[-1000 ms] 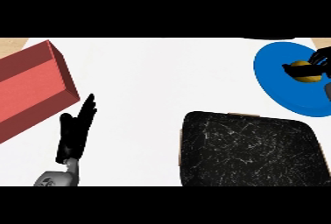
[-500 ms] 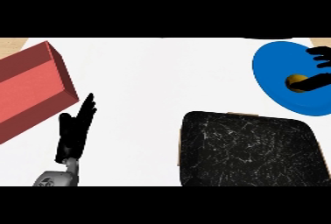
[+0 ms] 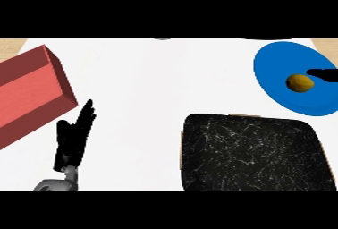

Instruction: Pick the lemon from the tray and place it in the plate

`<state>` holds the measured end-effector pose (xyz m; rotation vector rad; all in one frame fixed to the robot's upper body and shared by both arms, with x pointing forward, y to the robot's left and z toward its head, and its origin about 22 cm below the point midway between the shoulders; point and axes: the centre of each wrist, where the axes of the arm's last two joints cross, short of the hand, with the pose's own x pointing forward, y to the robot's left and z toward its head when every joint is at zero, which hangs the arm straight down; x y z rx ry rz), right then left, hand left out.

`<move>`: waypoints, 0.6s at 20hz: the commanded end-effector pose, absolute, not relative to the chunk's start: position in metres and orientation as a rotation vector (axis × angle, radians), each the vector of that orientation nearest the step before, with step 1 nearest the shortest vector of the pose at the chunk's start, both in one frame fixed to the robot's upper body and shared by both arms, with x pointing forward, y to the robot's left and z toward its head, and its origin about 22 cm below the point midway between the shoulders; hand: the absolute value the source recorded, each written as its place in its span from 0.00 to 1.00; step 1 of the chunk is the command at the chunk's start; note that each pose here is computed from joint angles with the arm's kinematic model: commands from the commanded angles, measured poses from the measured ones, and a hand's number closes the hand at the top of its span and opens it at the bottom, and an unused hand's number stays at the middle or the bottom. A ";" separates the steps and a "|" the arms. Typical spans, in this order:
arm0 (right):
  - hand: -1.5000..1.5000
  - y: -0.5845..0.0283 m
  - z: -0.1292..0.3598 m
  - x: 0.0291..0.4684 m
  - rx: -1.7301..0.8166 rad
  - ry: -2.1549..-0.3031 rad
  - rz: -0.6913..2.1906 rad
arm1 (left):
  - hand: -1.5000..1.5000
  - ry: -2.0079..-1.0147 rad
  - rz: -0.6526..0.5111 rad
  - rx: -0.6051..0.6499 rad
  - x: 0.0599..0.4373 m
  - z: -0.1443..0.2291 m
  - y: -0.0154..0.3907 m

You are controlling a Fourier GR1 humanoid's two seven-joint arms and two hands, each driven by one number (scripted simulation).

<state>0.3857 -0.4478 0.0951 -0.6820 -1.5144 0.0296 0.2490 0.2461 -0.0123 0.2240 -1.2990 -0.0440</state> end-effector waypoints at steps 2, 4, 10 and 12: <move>0.00 -0.470 0.085 0.366 -0.577 -1.575 -0.059 | 0.50 -1.308 -0.049 0.230 0.256 0.005 0.225; 0.00 -0.474 0.069 0.355 -0.561 -1.603 -0.050 | 0.50 -1.300 -0.037 0.224 0.243 -0.011 0.240; 0.00 -0.460 0.054 0.359 -0.508 -1.658 -0.034 | 0.50 -1.305 -0.053 0.215 0.256 -0.002 0.254; 0.00 -0.450 0.044 0.360 -0.539 -1.647 -0.023 | 0.50 -1.281 -0.063 0.214 0.252 -0.023 0.242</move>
